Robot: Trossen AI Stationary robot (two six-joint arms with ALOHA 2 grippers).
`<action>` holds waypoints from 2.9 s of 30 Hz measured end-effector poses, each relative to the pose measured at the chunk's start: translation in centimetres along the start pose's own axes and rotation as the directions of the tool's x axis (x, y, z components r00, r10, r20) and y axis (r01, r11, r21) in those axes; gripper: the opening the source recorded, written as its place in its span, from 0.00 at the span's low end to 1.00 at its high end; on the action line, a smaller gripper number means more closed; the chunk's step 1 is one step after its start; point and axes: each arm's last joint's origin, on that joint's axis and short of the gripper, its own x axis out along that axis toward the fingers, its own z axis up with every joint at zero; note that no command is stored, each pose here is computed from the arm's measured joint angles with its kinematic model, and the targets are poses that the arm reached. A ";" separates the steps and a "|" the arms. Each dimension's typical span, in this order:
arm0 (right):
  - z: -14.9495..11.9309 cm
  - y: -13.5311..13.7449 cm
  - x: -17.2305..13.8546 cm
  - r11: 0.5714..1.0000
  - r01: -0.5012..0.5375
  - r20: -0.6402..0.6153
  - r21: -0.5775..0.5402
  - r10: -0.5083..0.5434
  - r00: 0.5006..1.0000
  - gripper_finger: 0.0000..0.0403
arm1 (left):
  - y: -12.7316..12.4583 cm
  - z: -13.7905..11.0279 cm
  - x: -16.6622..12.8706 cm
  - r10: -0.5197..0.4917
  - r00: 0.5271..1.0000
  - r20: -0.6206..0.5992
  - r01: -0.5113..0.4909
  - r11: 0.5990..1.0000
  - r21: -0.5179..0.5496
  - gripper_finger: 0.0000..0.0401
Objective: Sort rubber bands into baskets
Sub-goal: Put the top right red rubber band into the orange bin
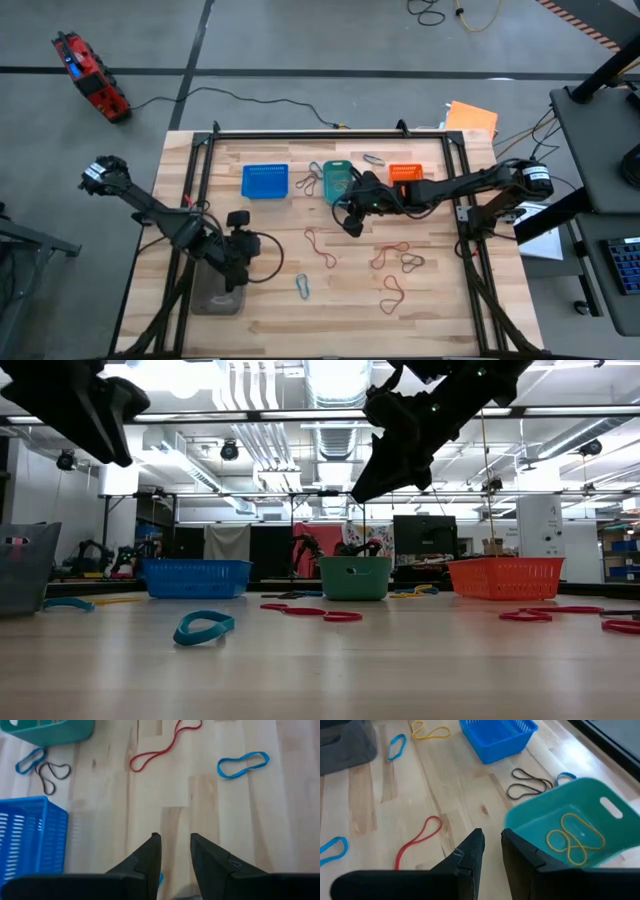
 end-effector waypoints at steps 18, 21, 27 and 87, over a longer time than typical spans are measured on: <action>0.8 -3.7 0.1 0.987 0.146 -0.104 0.070 -0.138 0.985 0.16 | 2.3 -2.0 1.2 -0.018 0.975 0.222 0.012 1.000 0.029 0.19; 1.1 -5.4 0.1 0.973 0.200 -0.139 0.111 -0.184 0.973 0.16 | 3.2 -2.8 1.2 -0.013 0.965 0.260 0.012 1.000 0.006 0.19; 1.5 -9.8 -0.3 0.911 0.336 -0.235 0.239 -0.282 0.930 0.16 | 4.9 -2.6 0.9 0.024 0.913 0.407 -0.016 1.000 -0.023 0.19; -6.5 4.8 -2.7 0.914 -0.253 -0.694 -0.318 -0.042 0.719 0.37 | 7.0 -1.9 -1.1 -0.083 0.754 0.652 0.059 0.997 0.058 0.19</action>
